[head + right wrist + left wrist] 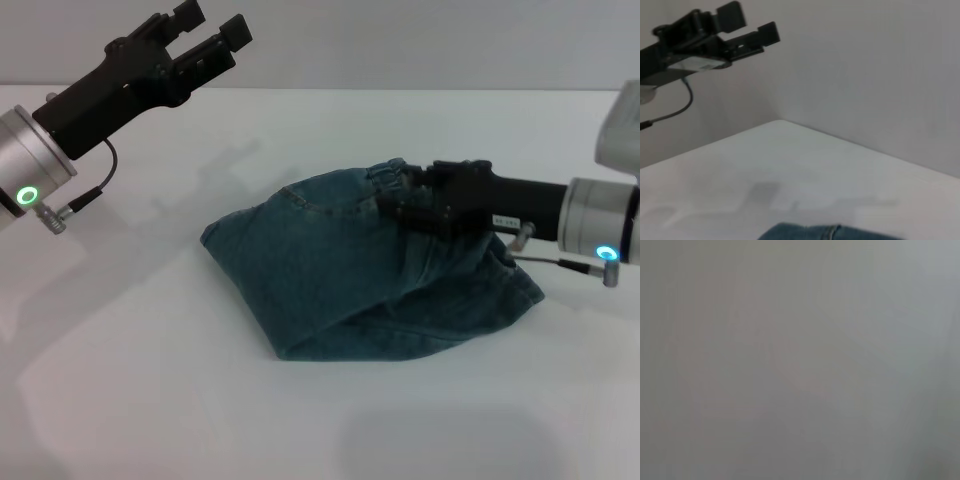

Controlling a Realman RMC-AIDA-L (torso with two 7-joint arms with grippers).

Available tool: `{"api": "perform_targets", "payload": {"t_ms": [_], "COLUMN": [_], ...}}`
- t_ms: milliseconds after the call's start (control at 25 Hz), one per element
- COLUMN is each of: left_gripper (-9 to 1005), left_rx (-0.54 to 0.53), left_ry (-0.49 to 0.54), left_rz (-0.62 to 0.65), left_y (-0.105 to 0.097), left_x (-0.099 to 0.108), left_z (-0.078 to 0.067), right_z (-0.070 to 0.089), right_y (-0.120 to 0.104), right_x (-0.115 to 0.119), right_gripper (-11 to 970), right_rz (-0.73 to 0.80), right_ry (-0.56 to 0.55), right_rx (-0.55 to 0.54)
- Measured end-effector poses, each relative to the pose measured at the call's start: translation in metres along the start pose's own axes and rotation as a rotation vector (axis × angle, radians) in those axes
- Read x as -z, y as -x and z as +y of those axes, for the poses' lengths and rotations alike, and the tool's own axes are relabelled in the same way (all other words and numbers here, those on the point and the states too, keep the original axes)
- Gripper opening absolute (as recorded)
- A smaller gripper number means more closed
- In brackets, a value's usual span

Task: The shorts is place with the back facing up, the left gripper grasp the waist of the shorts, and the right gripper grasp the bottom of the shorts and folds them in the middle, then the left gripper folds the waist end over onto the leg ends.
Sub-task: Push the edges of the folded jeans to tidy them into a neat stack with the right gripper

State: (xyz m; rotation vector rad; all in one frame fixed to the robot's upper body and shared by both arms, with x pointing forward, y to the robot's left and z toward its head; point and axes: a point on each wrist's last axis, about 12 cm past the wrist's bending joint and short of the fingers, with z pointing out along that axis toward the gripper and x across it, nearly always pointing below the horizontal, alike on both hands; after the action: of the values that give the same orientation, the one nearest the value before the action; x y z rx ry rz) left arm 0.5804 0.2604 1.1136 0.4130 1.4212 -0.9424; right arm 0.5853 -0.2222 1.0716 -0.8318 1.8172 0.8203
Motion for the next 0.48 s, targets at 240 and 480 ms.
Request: {"api": "perform_targets", "payload": {"t_ms": [240, 480], "left_gripper": [845, 845], "left_rx": [-0.003, -0.01], "left_ry": [0.014, 0.02], "left_rz": [0.009, 0.013], "left_y": [0.0, 0.002], "left_x": [-0.004, -0.01], "left_z": [0.002, 0.004], "right_z": [0.003, 0.005], "right_y": [-0.017, -0.032], "right_x": [0.014, 0.03], "right_gripper": [568, 568], "right_rz": [0.004, 0.006], "right_ry": [-0.006, -0.03], "right_rx": [-0.017, -0.03]}}
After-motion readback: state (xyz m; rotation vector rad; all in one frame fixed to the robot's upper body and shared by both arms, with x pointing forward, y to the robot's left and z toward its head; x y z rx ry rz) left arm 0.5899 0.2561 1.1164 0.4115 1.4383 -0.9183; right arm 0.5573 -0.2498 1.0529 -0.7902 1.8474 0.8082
